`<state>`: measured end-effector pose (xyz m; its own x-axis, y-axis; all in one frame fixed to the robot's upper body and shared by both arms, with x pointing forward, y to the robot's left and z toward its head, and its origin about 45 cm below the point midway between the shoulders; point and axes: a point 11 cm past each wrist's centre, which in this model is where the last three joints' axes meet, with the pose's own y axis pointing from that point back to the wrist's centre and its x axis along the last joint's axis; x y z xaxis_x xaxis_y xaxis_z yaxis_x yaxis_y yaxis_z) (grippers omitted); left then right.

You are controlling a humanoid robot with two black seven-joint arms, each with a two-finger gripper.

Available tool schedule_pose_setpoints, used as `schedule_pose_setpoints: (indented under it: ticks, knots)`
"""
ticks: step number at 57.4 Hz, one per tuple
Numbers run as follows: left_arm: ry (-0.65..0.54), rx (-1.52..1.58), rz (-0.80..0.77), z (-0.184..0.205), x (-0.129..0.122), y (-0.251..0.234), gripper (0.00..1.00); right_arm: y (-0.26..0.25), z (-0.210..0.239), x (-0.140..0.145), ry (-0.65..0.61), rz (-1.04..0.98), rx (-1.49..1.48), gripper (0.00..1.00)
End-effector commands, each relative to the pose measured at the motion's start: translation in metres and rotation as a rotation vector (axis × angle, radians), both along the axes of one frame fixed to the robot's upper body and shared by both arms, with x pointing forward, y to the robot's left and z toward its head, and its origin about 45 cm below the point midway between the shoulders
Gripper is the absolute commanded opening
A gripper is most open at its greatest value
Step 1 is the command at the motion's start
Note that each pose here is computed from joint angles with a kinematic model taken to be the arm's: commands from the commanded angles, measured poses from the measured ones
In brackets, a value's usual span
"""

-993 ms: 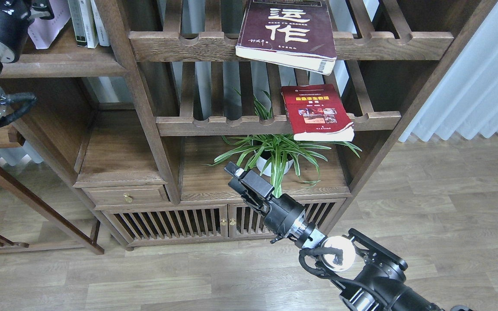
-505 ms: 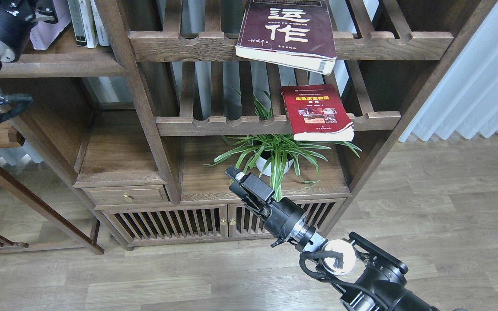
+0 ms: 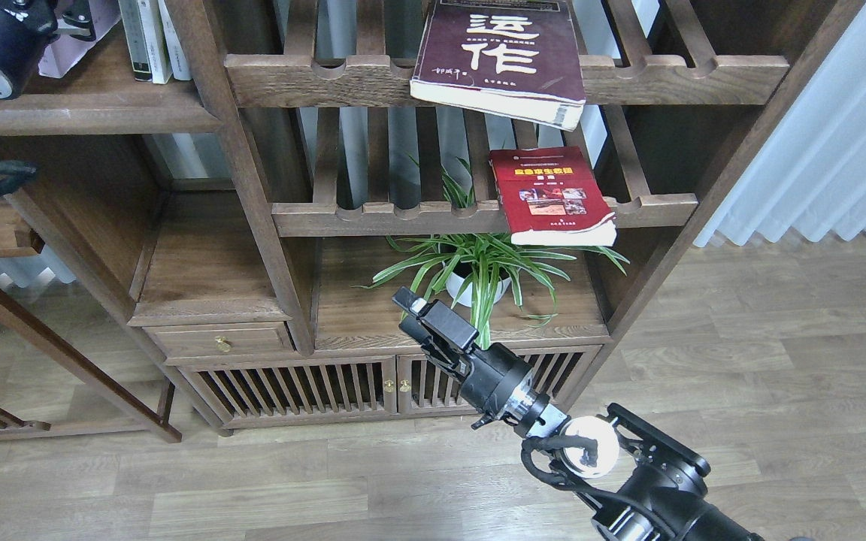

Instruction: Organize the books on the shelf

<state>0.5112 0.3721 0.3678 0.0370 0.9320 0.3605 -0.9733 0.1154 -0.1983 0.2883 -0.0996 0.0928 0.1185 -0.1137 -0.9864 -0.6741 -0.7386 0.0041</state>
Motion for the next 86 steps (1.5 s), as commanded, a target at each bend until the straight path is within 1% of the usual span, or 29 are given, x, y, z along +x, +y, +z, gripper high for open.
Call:
schedule_pose_setpoints:
  ticks: [1,3,5,8,14,20,27,38,49,56,57,71,77,86]
  knots:
    - [-0.011,-0.043,0.001,0.001,0.000,0.000,0.32,0.000,0.000,0.000,0.001,-0.001,-0.001,0.96]
    - [-0.016,-0.052,0.000,0.002,0.000,0.000,0.32,-0.001,0.000,0.000,0.001,-0.002,-0.001,0.96]
    - [-0.020,-0.054,0.000,0.002,0.000,0.000,0.35,0.000,0.000,0.000,0.000,0.000,-0.002,0.97]
    - [-0.021,-0.054,-0.002,0.003,0.000,0.000,0.37,0.000,0.000,0.000,0.000,0.000,-0.002,0.97]
    - [-0.023,-0.058,-0.003,0.003,0.000,-0.001,0.38,0.000,0.000,0.000,0.000,0.000,-0.002,0.97]
    - [-0.029,-0.064,-0.006,0.004,0.000,-0.002,0.40,0.000,0.000,0.000,0.000,0.000,-0.002,0.97]
    - [-0.061,-0.103,-0.029,0.009,0.002,-0.012,0.43,-0.001,-0.001,0.000,0.001,-0.001,-0.005,0.97]
    - [-0.108,-0.166,-0.076,0.029,0.008,-0.034,0.49,-0.003,-0.002,0.000,0.002,-0.002,-0.008,0.97]
    - [-0.151,-0.186,-0.126,0.053,0.014,-0.060,0.50,-0.002,-0.002,-0.001,0.003,-0.001,-0.008,0.97]
    - [-0.170,-0.201,-0.125,0.061,0.013,-0.058,0.52,-0.002,-0.002,-0.001,0.003,-0.001,-0.008,0.97]
    - [-0.187,-0.217,-0.126,0.067,0.012,-0.057,0.53,-0.002,-0.002,-0.001,0.003,0.001,-0.009,0.97]
    - [-0.256,-0.274,-0.153,0.092,0.006,-0.058,0.57,-0.002,-0.003,-0.001,0.003,0.002,-0.011,0.97]
    - [-0.308,-0.336,-0.183,0.108,-0.003,-0.058,0.59,-0.004,-0.002,0.000,0.001,-0.002,-0.013,0.97]
    - [-0.323,-0.426,-0.229,0.106,-0.022,-0.055,0.60,-0.006,-0.001,0.002,-0.002,-0.007,-0.012,0.97]
